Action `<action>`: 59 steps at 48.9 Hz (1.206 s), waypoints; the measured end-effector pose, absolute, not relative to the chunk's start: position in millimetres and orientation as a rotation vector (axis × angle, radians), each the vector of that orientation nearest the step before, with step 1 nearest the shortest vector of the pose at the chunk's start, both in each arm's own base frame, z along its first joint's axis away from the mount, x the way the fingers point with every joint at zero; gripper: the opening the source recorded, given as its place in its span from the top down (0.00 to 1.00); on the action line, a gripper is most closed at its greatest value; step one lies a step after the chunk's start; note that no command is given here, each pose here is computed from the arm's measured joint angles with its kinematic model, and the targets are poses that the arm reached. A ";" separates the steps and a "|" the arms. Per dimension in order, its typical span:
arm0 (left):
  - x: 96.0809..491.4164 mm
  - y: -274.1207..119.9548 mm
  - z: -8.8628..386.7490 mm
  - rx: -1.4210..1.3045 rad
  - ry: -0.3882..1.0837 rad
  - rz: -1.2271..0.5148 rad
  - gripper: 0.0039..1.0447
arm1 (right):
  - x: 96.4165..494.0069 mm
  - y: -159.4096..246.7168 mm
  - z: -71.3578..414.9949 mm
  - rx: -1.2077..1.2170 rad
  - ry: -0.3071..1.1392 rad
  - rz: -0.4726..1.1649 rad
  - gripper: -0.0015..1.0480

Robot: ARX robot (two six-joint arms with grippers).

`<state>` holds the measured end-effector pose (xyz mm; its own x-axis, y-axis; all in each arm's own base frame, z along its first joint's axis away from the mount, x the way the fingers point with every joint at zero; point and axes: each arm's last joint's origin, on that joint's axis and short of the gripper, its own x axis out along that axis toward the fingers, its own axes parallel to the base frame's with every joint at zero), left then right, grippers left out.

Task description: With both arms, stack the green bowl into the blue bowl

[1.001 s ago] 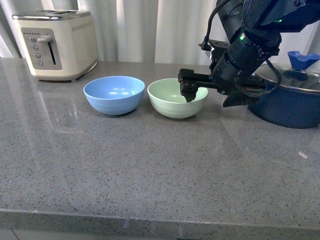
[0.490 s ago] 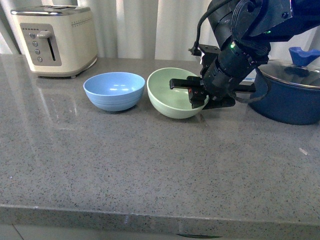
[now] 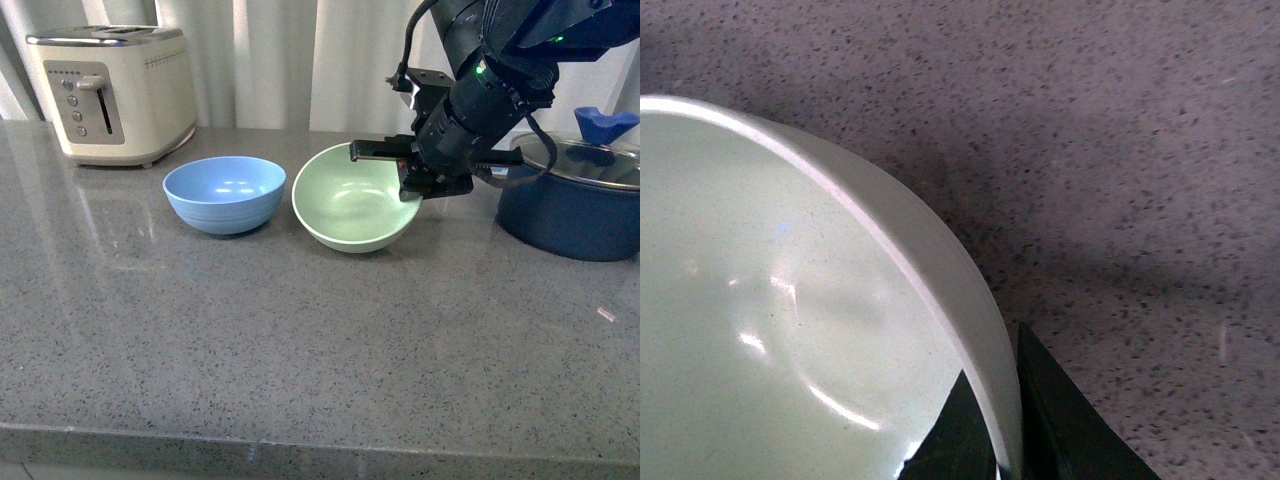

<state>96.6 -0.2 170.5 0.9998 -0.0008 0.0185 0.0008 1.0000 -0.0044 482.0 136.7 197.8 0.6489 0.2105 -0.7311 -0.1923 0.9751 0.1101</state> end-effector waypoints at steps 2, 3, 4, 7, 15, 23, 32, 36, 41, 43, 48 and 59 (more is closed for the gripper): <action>96.6 -0.2 170.5 -0.004 -0.018 -0.001 0.06 | 482.3 134.3 199.2 0.020 0.831 0.224 0.98; 96.6 -0.2 170.5 -0.004 -0.018 -0.001 0.06 | 482.3 133.5 200.0 0.019 0.829 0.223 0.98; 96.6 -0.2 170.5 -0.004 -0.018 -0.001 0.06 | 482.3 132.3 201.2 0.019 0.828 0.222 0.98; 96.6 -0.2 170.5 -0.004 -0.019 0.000 0.06 | 482.4 129.4 204.6 0.014 0.824 0.219 0.98; 96.6 -0.2 170.5 -0.004 -0.018 -0.001 0.06 | 483.4 126.5 227.5 0.014 0.786 0.226 0.98; 96.6 -0.2 170.5 -0.004 -0.018 -0.001 0.06 | 483.4 134.5 253.7 0.013 0.736 0.271 0.98; 96.6 -0.2 170.5 -0.004 -0.018 -0.001 0.06 | 479.3 156.6 277.7 0.003 0.686 0.349 0.98; 96.6 -0.2 170.5 -0.004 -0.018 -0.001 0.06 | 478.2 165.1 283.4 0.001 0.670 0.378 0.98; 96.6 -0.2 170.5 -0.004 -0.018 -0.001 0.06 | 478.0 181.4 287.7 0.001 0.654 0.430 0.98; 96.6 -0.2 170.5 -0.004 -0.018 -0.001 0.06 | 478.7 186.7 286.4 0.000 0.656 0.447 0.98; 96.6 -0.2 170.5 -0.004 -0.018 -0.001 0.06 | 480.6 198.4 280.9 -0.002 0.668 0.480 0.98; 96.6 -0.2 170.5 -0.004 -0.018 -0.001 0.06 | 491.4 229.9 261.9 -0.008 0.696 0.553 0.98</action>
